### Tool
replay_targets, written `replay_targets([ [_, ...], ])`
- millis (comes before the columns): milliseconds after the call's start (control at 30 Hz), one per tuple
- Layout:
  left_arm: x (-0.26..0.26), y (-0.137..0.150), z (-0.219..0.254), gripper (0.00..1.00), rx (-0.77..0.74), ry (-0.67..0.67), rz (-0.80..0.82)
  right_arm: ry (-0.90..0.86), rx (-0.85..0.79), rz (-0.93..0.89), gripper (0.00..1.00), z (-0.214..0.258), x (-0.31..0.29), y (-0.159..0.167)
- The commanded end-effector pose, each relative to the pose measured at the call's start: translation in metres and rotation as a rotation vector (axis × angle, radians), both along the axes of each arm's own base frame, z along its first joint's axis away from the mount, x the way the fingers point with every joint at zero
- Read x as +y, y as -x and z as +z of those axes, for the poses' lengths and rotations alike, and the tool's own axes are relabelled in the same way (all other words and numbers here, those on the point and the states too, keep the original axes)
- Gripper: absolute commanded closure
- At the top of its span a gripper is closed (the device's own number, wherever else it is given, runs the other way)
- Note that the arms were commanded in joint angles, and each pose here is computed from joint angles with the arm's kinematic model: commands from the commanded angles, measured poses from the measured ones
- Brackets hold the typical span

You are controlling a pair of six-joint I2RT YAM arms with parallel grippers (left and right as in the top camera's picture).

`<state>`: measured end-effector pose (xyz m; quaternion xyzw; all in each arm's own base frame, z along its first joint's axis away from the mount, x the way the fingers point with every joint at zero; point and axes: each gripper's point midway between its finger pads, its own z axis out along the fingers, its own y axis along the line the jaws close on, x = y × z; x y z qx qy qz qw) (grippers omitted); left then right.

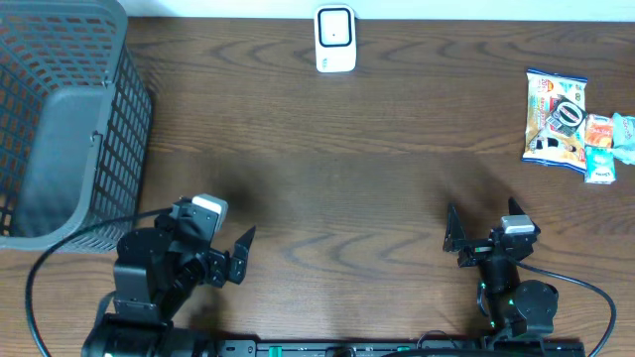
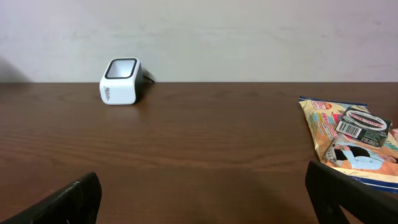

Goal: Scan the item barcode

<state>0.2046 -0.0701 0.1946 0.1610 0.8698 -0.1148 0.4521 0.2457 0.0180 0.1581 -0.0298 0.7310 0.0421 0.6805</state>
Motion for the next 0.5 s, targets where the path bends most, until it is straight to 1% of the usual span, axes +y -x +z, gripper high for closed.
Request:
replay_targets([
  [0, -0.001, 0.007, 0.003, 0.02, -0.035, 0.034, 0.005, -0.003, 0.000, -0.004, 0.01, 0.000, 0.000, 0.000],
  [100, -0.001, 0.009, 0.005, 0.02, -0.076, 0.036, 0.003, -0.003, 0.000, -0.004, 0.01, 0.000, 0.000, 0.000],
  [300, -0.002, -0.002, 0.009, 0.02, -0.206, 0.056, 0.001, -0.003, 0.000, -0.004, 0.01, 0.000, 0.000, 0.000],
  [467, -0.003, -0.010, 0.016, 0.02, -0.357, 0.076, 0.000, -0.003, 0.000, -0.004, 0.01, 0.000, 0.000, 0.000],
])
